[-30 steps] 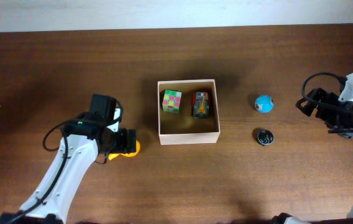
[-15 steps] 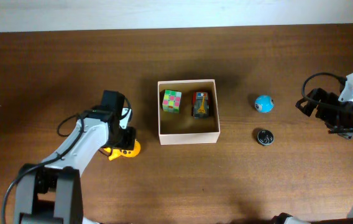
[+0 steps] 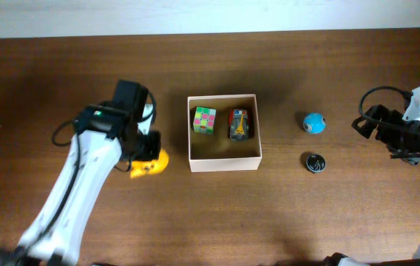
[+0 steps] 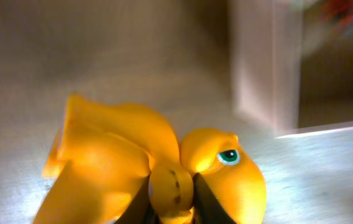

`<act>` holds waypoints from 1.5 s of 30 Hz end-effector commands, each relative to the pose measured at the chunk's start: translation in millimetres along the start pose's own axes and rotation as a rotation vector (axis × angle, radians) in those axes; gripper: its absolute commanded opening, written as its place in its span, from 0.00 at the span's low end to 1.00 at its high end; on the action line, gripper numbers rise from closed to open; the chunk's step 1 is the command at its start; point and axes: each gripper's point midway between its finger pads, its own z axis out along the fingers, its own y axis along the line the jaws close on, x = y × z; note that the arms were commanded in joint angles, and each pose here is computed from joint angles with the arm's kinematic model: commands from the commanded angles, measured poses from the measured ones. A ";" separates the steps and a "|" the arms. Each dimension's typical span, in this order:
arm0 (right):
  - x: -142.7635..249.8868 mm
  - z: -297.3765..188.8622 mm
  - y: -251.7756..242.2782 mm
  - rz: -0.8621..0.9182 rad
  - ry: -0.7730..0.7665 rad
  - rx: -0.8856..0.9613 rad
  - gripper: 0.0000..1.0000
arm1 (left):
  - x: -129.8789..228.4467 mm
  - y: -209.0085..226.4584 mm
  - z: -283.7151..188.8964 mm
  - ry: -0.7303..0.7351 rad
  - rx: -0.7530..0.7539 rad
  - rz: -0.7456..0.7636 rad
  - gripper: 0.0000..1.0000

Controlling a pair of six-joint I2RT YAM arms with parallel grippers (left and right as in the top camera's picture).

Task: Pack container

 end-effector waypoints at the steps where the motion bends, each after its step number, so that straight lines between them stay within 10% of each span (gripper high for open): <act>1: -3.1 -7.4 4.0 -0.021 -0.026 -0.006 0.99 | -20.2 -38.3 -60.9 -0.211 0.092 -0.104 0.10; 19: -0.9 -7.3 3.9 -0.017 -0.017 -0.006 0.99 | -56.4 -150.1 64.5 -0.180 0.101 -0.241 0.04; 25: 0.0 -6.9 3.7 -0.016 -0.013 -0.006 0.99 | -52.8 -150.4 77.7 -0.149 0.088 -0.243 0.52; 28: 0.0 -6.9 3.7 -0.016 -0.013 -0.006 0.99 | -48.1 -164.0 75.2 -0.106 0.161 -0.236 0.59; 38: -3.1 -3.2 27.9 -0.175 -0.029 -0.071 0.99 | -100.0 -154.1 -59.8 -0.386 0.128 -0.088 0.73; 45: 5.5 47.5 44.8 -0.339 0.075 0.155 0.99 | -99.8 -8.6 -178.5 -0.637 -0.265 -0.205 0.92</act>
